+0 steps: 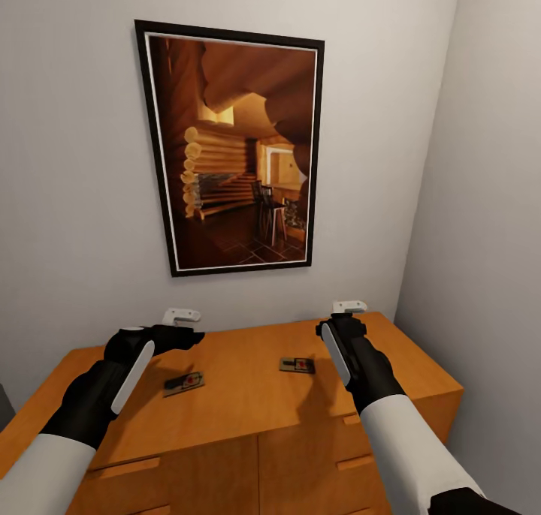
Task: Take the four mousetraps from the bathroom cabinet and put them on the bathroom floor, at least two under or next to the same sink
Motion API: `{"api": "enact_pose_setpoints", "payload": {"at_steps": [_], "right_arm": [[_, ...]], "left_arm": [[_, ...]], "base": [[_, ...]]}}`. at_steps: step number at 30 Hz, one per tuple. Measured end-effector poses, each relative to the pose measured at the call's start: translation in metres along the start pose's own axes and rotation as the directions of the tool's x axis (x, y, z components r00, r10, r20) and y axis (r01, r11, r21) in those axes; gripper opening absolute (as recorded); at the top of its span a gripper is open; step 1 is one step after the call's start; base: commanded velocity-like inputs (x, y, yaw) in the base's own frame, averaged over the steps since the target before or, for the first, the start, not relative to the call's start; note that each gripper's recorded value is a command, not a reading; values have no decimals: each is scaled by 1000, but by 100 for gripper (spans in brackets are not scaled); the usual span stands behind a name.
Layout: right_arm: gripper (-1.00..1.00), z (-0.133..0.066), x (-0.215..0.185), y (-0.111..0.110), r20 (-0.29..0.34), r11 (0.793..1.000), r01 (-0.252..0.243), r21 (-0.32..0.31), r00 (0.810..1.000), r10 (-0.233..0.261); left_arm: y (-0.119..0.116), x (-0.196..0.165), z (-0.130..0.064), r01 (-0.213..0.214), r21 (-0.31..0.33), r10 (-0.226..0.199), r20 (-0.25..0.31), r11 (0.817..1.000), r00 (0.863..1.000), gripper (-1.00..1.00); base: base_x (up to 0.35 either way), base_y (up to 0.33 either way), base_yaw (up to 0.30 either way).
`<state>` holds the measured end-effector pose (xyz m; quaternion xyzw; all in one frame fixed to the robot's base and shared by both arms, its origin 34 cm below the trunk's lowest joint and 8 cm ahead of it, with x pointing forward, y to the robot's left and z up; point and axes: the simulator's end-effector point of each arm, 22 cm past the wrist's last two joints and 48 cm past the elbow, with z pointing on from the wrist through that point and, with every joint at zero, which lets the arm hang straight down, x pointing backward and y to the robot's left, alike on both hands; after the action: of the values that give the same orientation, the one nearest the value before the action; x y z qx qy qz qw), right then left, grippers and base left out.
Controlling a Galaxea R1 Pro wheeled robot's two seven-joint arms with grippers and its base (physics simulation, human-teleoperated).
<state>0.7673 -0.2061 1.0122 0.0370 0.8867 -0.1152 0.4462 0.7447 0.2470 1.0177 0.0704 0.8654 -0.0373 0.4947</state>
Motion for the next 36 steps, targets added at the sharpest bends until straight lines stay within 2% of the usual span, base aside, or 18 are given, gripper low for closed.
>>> {"api": "enact_pose_setpoints", "payload": {"at_steps": [21, 28, 30, 36], "right_arm": [[100, -4, 2, -1, -25, 1000, 17, 0, 1000, -17], [100, -6, 14, -1, -82, 999, 46, -6, 996, -46], [100, -8, 25, 2, -133, 997, 74, -20, 988, -76], [100, -16, 17, 27, -102, 991, 86, -103, 990, -97]], "left_arm": [[1, 0, 0, 1, 0, -1, 1, 1000, 1000, 100], [0, 0, 0, 2, 2, -2, -1, 1000, 1000, 100], [0, 0, 0, 3, 2, -3, -2, 1000, 1000, 100], [0, 7, 3, 7, 3, -7, -18, 1000, 1000, 100]], "base": [[1, 0, 0], [0, 0, 0], [0, 0, 0], [0, 0, 0]]}}
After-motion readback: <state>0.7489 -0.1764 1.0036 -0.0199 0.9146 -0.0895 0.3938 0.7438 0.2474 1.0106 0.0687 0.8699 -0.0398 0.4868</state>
